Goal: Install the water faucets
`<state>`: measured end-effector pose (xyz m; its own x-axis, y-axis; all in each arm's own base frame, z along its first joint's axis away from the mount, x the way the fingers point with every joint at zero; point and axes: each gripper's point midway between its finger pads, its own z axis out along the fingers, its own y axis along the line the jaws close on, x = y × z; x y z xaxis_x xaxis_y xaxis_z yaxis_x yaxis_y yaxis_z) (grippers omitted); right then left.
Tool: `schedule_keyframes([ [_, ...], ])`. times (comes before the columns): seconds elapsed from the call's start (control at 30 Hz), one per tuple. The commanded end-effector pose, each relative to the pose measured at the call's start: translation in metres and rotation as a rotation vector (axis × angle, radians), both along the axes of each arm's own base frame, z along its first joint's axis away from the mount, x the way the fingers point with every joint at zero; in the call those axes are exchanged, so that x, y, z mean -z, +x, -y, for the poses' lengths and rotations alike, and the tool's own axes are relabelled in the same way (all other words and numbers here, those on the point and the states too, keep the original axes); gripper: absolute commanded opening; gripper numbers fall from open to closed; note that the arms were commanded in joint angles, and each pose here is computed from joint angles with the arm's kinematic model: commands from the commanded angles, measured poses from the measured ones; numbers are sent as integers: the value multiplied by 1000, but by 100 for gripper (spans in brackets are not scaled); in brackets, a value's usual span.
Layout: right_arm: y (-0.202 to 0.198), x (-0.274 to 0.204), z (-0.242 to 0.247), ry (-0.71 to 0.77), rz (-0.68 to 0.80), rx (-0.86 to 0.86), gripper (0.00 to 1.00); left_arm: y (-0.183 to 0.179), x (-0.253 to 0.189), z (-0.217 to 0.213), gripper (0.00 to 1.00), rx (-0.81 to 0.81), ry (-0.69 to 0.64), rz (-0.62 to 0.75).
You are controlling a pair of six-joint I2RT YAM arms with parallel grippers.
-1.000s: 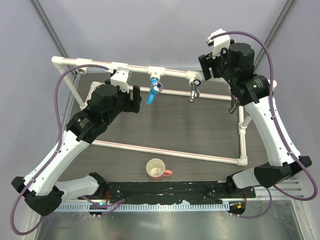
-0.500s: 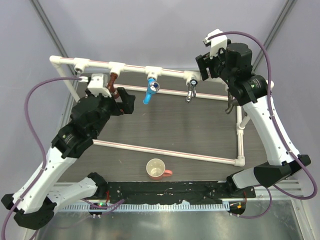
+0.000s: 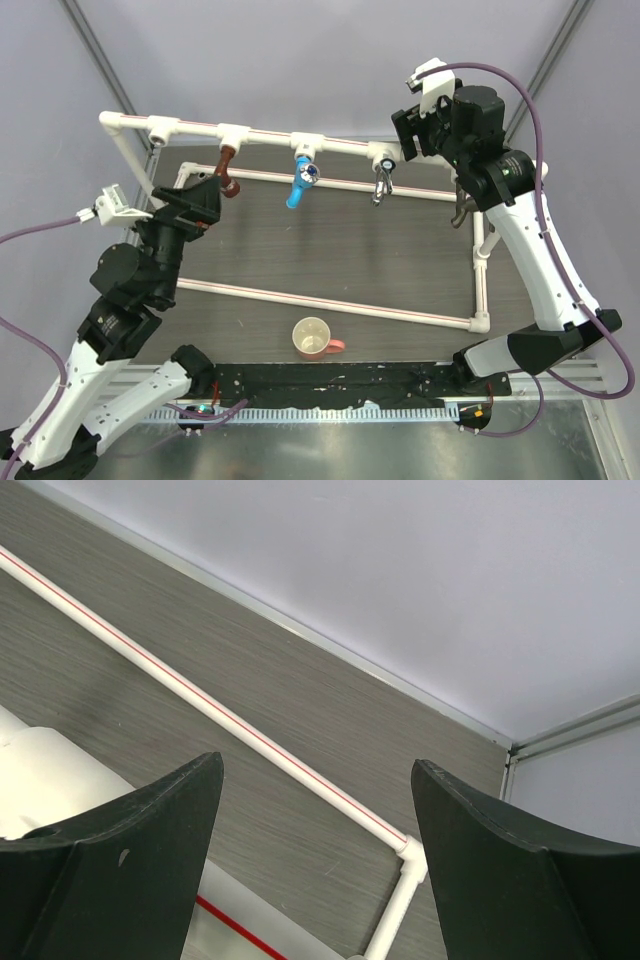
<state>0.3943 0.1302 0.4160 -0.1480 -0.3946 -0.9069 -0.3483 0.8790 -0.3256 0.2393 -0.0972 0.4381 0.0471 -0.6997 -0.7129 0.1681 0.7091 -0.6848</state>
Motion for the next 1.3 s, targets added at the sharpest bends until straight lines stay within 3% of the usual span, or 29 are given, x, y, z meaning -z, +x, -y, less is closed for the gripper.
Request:
schedule_keyframes([
  [0.0,-19,79,-8,-114,-272,-65,83,1,-11,-37,100,-185,-139,49],
  [0.17,-20,78,-8,-114,-272,-65,83,28,12,-14,99,-175,134,-38],
  [0.27,-20,77,-7,-117,-269,-60,83,46,27,3,93,-152,309,-98],
  [0.5,-20,77,-8,-118,-267,-60,82,64,44,-8,62,-252,602,-134],
  [0.57,-20,78,-7,-120,-273,-60,83,68,49,-7,56,-244,723,-143],
  [0.7,-20,78,-9,-120,-273,-63,83,72,47,-6,34,-220,925,-134],
  [0.83,-20,78,-9,-121,-273,-65,83,71,46,-4,21,-194,1196,-109],
  [0.87,-19,78,-8,-122,-272,-62,83,70,45,-6,20,-194,1326,-100],
  [1.1,-20,79,-11,-120,-275,-71,82,70,68,-1,18,-161,1910,-104],
  [1.17,-20,78,-10,-122,-272,-70,83,72,77,-2,20,-170,1995,-131],
  [1.23,-20,78,-10,-122,-272,-69,83,73,75,-4,24,-192,2001,-132],
  [1.27,-20,79,-10,-123,-274,-69,83,72,71,-3,38,-202,1969,-128],
])
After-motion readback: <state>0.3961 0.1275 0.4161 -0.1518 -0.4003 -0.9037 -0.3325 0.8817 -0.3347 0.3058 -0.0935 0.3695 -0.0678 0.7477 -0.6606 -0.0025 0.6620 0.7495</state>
